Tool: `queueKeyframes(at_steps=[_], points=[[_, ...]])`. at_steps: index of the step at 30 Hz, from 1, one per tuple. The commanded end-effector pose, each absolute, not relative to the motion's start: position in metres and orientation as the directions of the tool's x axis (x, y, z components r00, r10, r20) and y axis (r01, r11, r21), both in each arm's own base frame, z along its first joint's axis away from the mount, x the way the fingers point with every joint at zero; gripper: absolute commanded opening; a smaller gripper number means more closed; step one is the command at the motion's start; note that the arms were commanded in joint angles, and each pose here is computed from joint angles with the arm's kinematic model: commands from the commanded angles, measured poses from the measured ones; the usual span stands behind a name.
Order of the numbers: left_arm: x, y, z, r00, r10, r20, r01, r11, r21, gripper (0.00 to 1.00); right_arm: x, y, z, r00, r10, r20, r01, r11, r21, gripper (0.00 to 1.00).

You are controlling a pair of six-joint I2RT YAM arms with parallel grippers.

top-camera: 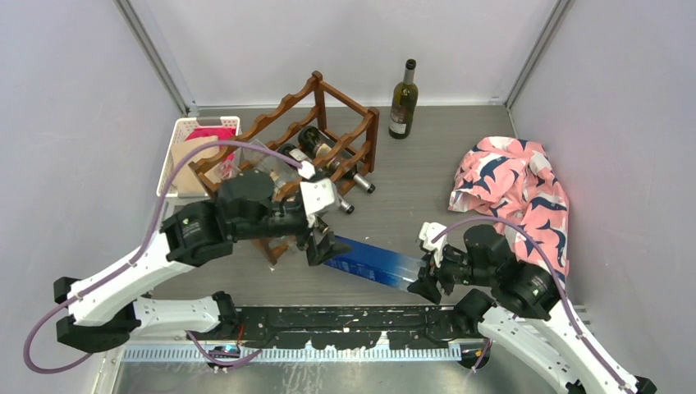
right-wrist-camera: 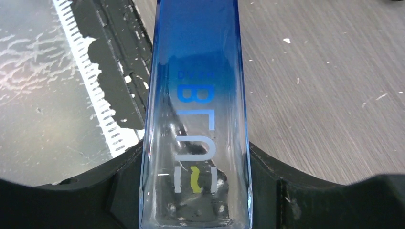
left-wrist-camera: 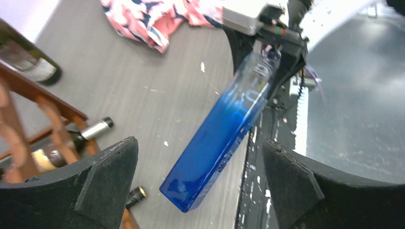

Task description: Put the wine bottle on the wine rack

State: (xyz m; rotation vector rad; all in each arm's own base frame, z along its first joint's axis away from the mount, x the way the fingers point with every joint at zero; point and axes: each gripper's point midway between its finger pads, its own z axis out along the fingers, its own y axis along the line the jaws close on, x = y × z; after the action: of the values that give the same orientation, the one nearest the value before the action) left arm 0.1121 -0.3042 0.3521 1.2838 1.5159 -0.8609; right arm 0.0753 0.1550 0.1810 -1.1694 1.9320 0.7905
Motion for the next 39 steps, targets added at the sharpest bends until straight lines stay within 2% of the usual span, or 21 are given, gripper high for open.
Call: queueKeyframes(at_steps=[1,9,16,27,39], points=[[0.145,-0.285,0.387,0.02,0.298,-0.954,0.928,0.349,0.128,1.0,0.107,0.173,0.251,-0.129,-0.255,-0.958,-0.898,0.44,0.004,0.01],[0.217,-0.249,0.395,-0.041,0.302,-0.952,0.818,0.558,0.142,1.0,0.135,0.158,0.27,-0.084,-0.204,-0.975,-0.805,0.591,-0.054,0.01],[0.25,-0.229,0.389,-0.076,0.274,-0.959,0.773,0.624,0.118,0.99,0.158,0.165,0.288,-0.02,-0.154,-0.988,-0.765,0.639,-0.084,0.01],[0.268,-0.209,0.376,-0.062,0.291,-0.955,0.717,0.679,0.16,0.99,0.194,0.178,0.305,0.045,-0.146,-0.988,-0.717,0.684,-0.134,0.01],[0.27,-0.201,0.365,-0.06,0.274,-0.96,0.694,0.702,0.157,0.99,0.212,0.184,0.315,0.075,-0.137,-0.988,-0.686,0.711,-0.151,0.01]])
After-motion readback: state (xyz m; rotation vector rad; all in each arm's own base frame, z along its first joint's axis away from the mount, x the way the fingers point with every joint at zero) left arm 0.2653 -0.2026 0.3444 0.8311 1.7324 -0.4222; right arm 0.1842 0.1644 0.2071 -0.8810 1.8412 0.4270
